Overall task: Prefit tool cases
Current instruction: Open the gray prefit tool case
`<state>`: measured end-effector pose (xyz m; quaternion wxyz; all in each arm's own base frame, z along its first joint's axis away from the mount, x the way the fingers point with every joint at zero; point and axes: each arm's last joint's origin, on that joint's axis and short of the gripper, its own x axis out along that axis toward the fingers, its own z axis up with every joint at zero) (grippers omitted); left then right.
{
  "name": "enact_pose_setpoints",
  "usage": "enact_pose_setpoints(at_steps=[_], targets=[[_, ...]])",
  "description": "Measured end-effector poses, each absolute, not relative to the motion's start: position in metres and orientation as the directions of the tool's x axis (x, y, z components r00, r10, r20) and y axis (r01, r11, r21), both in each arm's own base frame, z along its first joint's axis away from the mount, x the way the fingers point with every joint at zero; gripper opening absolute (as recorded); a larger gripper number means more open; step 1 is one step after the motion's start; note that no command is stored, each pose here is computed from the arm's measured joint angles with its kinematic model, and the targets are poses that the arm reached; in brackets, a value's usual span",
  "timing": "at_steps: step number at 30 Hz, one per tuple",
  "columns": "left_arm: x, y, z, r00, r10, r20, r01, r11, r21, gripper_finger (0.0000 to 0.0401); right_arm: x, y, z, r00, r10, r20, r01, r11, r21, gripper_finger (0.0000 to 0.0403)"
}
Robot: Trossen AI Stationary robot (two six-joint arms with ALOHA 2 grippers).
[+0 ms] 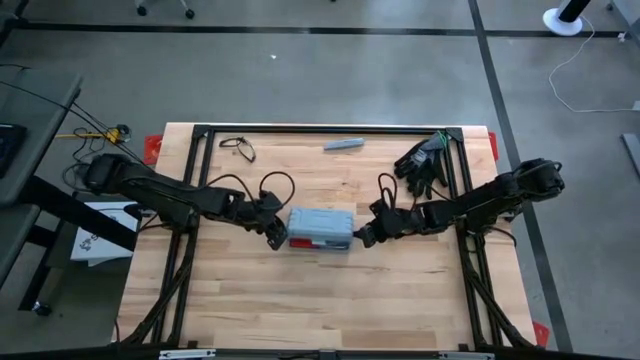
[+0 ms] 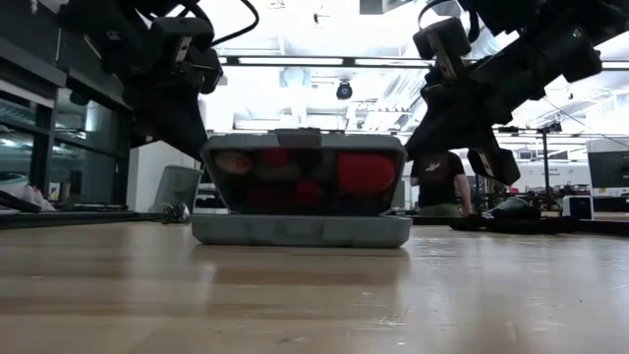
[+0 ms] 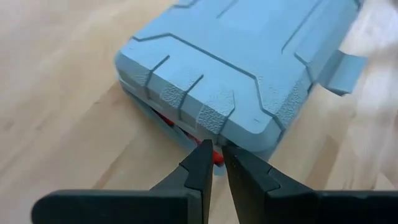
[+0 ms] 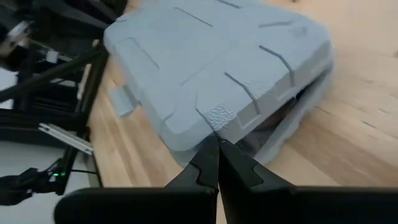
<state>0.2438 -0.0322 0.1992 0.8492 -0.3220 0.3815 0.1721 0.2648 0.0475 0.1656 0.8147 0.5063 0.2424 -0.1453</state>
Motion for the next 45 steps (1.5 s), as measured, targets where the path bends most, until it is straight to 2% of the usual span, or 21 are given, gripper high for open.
enact_pose_setpoints(at_steps=[15,23,28,29,31,33,37,42,45], targets=[[0.231,-0.008,0.216,0.653,0.249,-0.716,-0.639,0.688,-0.344,0.0044,0.273,0.040,0.179,0.915,-0.036,-0.401,0.381,0.402,0.833,0.0000],[0.235,0.008,0.221,0.675,0.321,-0.664,-0.671,0.641,-0.373,0.0044,0.274,0.037,0.180,0.917,-0.080,-0.391,0.389,0.398,0.831,0.0000],[0.243,0.018,0.231,0.732,0.385,-0.562,-0.660,0.607,-0.443,0.0044,0.274,0.037,0.180,0.918,-0.089,-0.386,0.390,0.373,0.842,0.0000],[0.245,0.020,0.235,0.758,0.389,-0.524,-0.640,0.602,-0.477,0.0044,0.274,0.037,0.181,0.920,-0.094,-0.381,0.388,0.370,0.844,0.0000],[0.252,0.020,0.247,0.836,0.316,-0.450,-0.539,0.629,-0.560,0.0044,0.279,0.032,0.190,0.930,-0.184,-0.317,0.363,0.354,0.862,0.0000],[0.255,0.021,0.244,0.855,0.275,-0.440,-0.499,0.670,-0.550,0.0044,0.278,0.028,0.192,0.926,-0.233,-0.296,0.363,0.341,0.867,0.0000],[0.265,0.030,0.241,0.869,0.298,-0.396,-0.483,0.686,-0.543,0.0044,0.280,0.017,0.192,0.928,-0.242,-0.283,0.355,0.345,0.869,0.0000],[0.277,0.041,0.209,0.804,0.293,-0.518,-0.561,0.666,-0.493,0.0044,0.281,0.003,0.193,0.932,-0.241,-0.271,0.344,0.348,0.872,0.0000],[0.285,0.046,0.190,0.789,0.232,-0.569,-0.554,0.670,-0.495,0.0044,0.282,-0.003,0.194,0.937,-0.229,-0.264,0.333,0.355,0.874,0.0000]])
